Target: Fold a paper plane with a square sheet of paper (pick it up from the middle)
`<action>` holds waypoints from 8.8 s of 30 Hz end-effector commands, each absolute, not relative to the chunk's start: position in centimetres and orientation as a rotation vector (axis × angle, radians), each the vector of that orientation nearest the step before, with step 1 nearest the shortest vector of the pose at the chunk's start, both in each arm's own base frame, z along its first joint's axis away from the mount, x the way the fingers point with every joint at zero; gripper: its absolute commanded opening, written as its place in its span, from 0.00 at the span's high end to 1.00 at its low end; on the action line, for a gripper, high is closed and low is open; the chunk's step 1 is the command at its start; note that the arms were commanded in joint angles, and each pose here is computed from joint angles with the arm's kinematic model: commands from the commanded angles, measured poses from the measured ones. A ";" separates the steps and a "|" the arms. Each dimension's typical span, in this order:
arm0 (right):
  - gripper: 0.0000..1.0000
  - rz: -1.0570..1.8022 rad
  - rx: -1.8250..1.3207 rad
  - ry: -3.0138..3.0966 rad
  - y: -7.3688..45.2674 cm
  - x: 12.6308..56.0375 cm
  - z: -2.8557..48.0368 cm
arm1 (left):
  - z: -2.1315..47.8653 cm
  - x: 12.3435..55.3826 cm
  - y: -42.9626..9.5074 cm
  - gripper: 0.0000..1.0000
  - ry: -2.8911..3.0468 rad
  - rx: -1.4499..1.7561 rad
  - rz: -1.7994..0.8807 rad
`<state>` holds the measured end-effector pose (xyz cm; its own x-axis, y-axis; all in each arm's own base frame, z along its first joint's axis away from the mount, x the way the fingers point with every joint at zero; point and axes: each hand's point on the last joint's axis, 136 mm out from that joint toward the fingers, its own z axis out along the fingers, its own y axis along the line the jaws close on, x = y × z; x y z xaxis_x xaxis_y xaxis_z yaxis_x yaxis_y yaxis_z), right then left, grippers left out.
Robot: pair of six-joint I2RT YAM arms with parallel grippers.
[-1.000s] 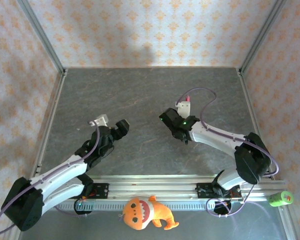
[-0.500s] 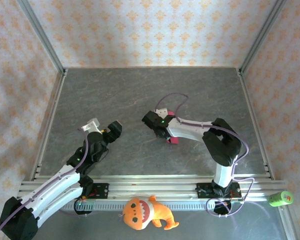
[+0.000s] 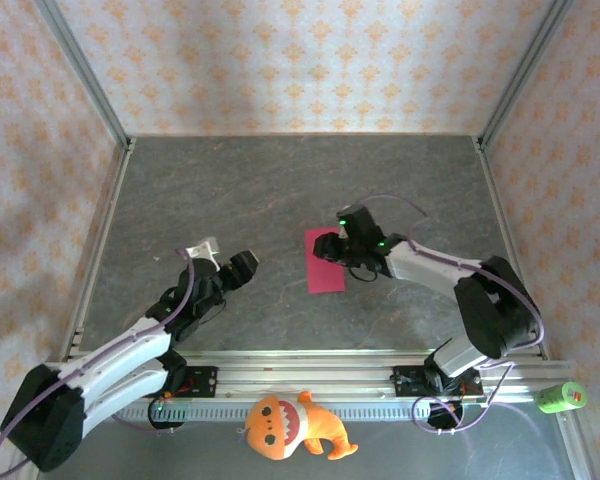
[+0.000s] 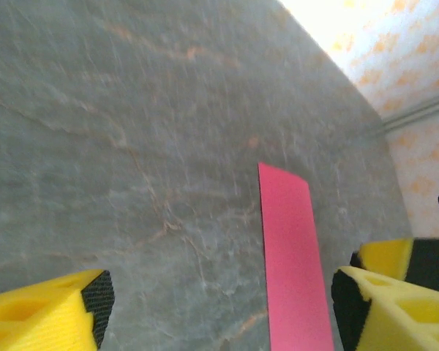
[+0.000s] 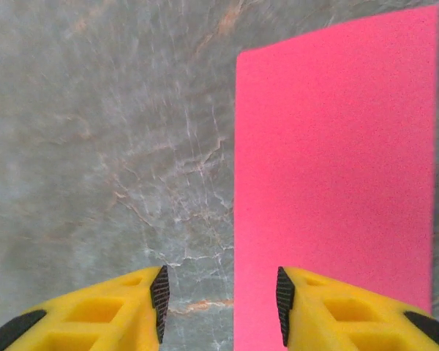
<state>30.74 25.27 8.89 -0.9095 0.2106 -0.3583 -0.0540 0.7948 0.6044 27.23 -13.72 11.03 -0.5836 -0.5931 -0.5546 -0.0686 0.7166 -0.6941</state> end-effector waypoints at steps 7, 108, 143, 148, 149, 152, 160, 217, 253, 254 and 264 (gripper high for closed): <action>0.98 1.162 0.210 2.600 23.8 30.8 6.3 | 12.6 29.2 -21.8 0.40 2.154 -0.302 -1.197; 0.66 1.217 0.229 2.398 19.7 28.7 7.2 | 8.5 30.1 -29.2 1.00 2.507 -0.208 -1.205; 0.39 -0.001 -0.808 1.915 27.8 21.5 7.7 | 9.3 30.6 -27.0 1.00 2.459 -0.242 -1.251; 0.39 -0.081 -0.736 1.875 27.1 22.5 8.6 | 9.1 30.4 -26.7 1.00 2.468 -0.244 -1.238; 0.40 -0.075 -0.729 1.869 27.1 22.6 8.8 | 9.1 30.4 -26.7 1.00 2.469 -0.247 -1.237; 0.43 -0.061 -0.710 1.861 27.2 22.6 9.3 | 8.9 30.4 -26.6 1.00 2.472 -0.251 -1.234; 0.50 0.041 -0.721 1.860 27.4 21.8 9.5 | 8.7 30.5 -26.6 1.00 2.475 -0.255 -1.228; 1.00 1.091 -0.692 2.210 32.5 18.1 9.8 | 11.2 31.2 -21.5 0.50 2.395 -0.385 -0.987; 1.00 1.157 -0.740 2.317 32.2 17.3 6.7 | -0.4 31.6 -26.2 0.97 2.755 -0.175 -0.838; 1.00 1.152 -0.728 2.327 32.0 17.5 6.5 | -0.9 31.4 -26.0 0.98 2.764 -0.181 -0.827; 1.00 1.040 -0.575 2.425 29.6 20.8 4.9 | -1.0 31.4 -25.7 0.99 2.755 -0.201 -0.810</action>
<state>19.58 29.69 4.82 -0.8096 -0.2174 -0.5452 -0.5516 0.5994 0.5801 32.69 -27.37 1.89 -0.9469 -0.2091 -0.2441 -0.0092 0.7767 -0.6298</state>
